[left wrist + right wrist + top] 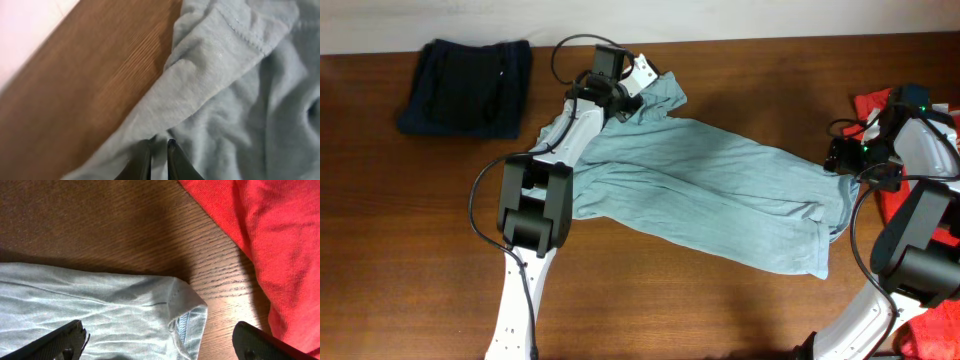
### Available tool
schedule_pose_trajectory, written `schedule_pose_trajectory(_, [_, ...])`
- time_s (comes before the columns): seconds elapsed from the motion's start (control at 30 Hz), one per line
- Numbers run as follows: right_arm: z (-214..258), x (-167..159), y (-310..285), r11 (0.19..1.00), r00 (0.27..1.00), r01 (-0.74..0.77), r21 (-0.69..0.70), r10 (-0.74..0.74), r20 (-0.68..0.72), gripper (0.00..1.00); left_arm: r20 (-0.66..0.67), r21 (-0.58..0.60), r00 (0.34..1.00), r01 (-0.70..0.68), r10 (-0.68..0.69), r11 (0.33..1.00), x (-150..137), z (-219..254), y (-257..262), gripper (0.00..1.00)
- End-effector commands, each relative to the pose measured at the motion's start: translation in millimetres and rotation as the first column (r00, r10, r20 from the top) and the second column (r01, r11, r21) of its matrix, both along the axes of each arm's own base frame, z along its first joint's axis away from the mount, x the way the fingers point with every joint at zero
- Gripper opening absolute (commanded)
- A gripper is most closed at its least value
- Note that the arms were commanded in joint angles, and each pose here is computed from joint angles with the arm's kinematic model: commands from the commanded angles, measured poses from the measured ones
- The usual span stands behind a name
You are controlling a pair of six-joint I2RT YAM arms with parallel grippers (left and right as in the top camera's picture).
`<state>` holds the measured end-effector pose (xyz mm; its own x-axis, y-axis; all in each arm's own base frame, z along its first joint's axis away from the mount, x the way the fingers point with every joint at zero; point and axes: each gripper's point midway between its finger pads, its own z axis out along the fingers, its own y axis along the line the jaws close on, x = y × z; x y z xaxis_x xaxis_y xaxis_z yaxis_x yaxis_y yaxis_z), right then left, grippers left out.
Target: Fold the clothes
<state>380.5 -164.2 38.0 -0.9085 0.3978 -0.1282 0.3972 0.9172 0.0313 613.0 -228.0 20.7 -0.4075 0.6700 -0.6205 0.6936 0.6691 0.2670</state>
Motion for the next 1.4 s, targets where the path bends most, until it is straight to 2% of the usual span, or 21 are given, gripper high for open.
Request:
schedule_pose_trajectory(0.0, [-3.0,0.9,1.9,1.000,1.000,-0.006,0.010,0.006,-0.003,0.98,-0.043,-0.236,0.981,-0.196,0.191,0.952,3.8,64.2,-6.6,0.13])
schedule_pose_trajectory(0.13, [-3.0,0.9,2.0,1.000,1.000,-0.006,0.011,0.006,-0.003,0.99,-0.131,-0.381,0.939,-0.343,0.317,0.859,2.5,94.2,-11.7,0.13])
schedule_pose_trajectory(0.37, [-3.0,0.9,2.0,1.000,1.000,-0.006,0.011,0.006,-0.003,0.98,-0.201,-0.425,0.898,-0.440,0.391,0.791,-2.7,81.6,-36.9,0.12])
schedule_pose_trajectory(0.67, [-3.0,0.9,1.9,1.000,1.000,-0.006,0.010,0.006,-0.003,0.98,-0.153,-0.402,0.903,-0.429,0.403,0.809,-5.5,49.5,-70.1,0.13])
schedule_pose_trajectory(0.7, [-3.0,0.9,2.0,1.000,1.000,-0.006,0.011,0.006,-0.003,0.99,-0.147,-0.398,0.902,-0.430,0.406,0.810,-6.2,48.3,-72.1,0.19])
schedule_pose_trajectory(0.73, [-3.0,0.9,1.9,1.000,1.000,-0.006,0.010,0.006,-0.003,0.99,-0.142,-0.394,0.901,-0.431,0.409,0.812,-6.6,46.0,-74.0,0.36])
schedule_pose_trajectory(0.77, [-2.8,0.9,1.9,1.000,1.000,-0.006,0.010,0.006,-0.003,0.98,-0.136,-0.388,0.898,-0.436,0.418,0.812,-6.2,42.2,-74.4,0.42])
schedule_pose_trajectory(0.9, [-3.0,0.9,2.0,1.000,1.000,-0.006,0.011,0.006,-0.003,0.98,-0.121,-0.387,0.874,-0.478,0.471,0.788,0.7,24.7,-70.0,0.43])
schedule_pose_trajectory(1.17, [-3.0,0.9,2.0,1.000,1.000,-0.006,0.011,0.006,-0.003,0.99,-0.095,-0.434,0.878,-0.461,0.469,0.774,9.8,19.0,-76.2,0.43])
schedule_pose_trajectory(1.37, [-3.0,0.9,2.0,1.000,1.000,-0.006,0.011,0.006,-0.003,0.98,-0.101,-0.425,0.877,-0.465,0.470,0.776,9.8,3.7,-76.2,0.43])
